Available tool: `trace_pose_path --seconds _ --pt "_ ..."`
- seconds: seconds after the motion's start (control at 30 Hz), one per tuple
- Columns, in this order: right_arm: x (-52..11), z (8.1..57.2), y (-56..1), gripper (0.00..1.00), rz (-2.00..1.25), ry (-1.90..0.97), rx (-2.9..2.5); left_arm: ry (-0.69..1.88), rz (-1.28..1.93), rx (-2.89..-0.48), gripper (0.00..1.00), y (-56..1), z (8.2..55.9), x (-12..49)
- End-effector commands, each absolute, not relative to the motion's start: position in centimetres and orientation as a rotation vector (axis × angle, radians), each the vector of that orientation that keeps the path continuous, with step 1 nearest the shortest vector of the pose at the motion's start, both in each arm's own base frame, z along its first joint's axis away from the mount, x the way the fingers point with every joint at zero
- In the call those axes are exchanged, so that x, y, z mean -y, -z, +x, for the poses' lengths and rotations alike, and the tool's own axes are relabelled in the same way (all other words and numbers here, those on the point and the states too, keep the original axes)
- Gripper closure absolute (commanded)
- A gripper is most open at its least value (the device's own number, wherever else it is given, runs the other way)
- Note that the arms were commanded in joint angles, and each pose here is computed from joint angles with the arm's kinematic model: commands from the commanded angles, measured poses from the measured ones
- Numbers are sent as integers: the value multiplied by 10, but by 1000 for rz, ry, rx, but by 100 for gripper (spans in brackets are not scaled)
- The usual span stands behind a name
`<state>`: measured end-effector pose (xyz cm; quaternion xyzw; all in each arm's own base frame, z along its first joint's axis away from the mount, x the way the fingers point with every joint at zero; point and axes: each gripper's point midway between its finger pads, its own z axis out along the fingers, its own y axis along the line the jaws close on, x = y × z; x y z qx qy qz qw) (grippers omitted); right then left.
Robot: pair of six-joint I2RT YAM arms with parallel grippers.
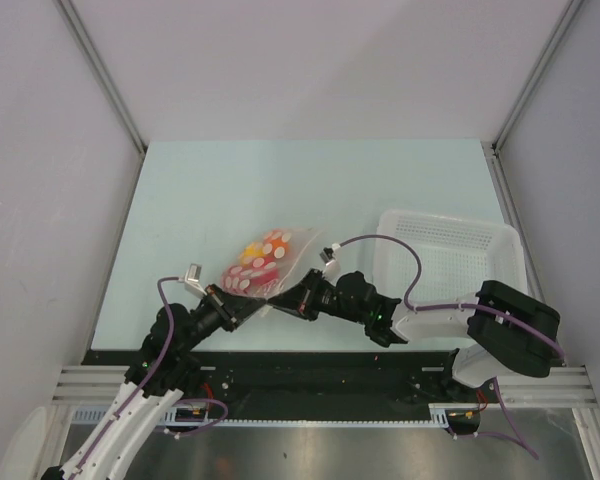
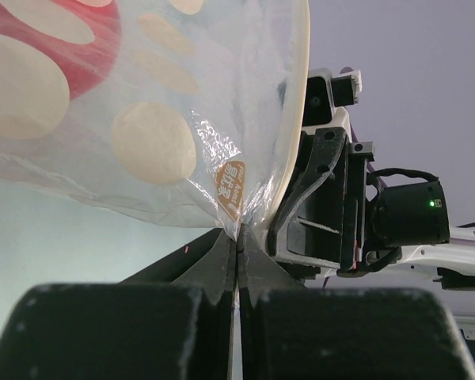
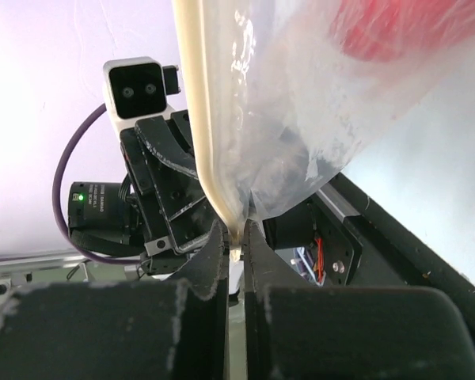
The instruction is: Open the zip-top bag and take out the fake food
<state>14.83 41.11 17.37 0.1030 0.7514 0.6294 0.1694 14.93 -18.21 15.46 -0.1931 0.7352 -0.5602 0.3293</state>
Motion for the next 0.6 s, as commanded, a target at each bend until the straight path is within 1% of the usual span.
trace_pose_path --seconds 0.0,0.17,0.2,0.27,0.3,0.33,0.4,0.43,0.53,0.57 --pt "-405 176 -202 100 307 -1763 -1990 1557 -373 -1838 100 -183 135 186" --pt "-380 197 -198 100 386 -1730 -1979 1519 -347 -1817 100 -195 131 180" --pt "-374 199 -197 100 389 -1714 -1979 1495 -361 -1840 100 -191 131 177" --pt "-360 209 -188 100 398 -1635 -2006 1469 -361 -1823 100 -194 131 173" --pt "-354 209 -198 100 382 -1637 -1984 1459 -369 -1831 100 -193 131 172" --pt "-346 215 -189 100 390 -1577 -2014 1451 -367 -1833 100 -193 131 171" --pt "-336 219 -196 100 384 -1554 -2006 1414 -388 -1850 100 -187 132 167" --pt "-330 223 -191 100 395 -1517 -2037 1410 -392 -1850 100 -187 132 166" --pt "-312 241 -188 100 404 -1467 -2057 1404 -408 -1835 100 -188 133 163" --pt "-299 256 -186 100 435 -1436 -2043 1397 -416 -1833 100 -189 134 162"
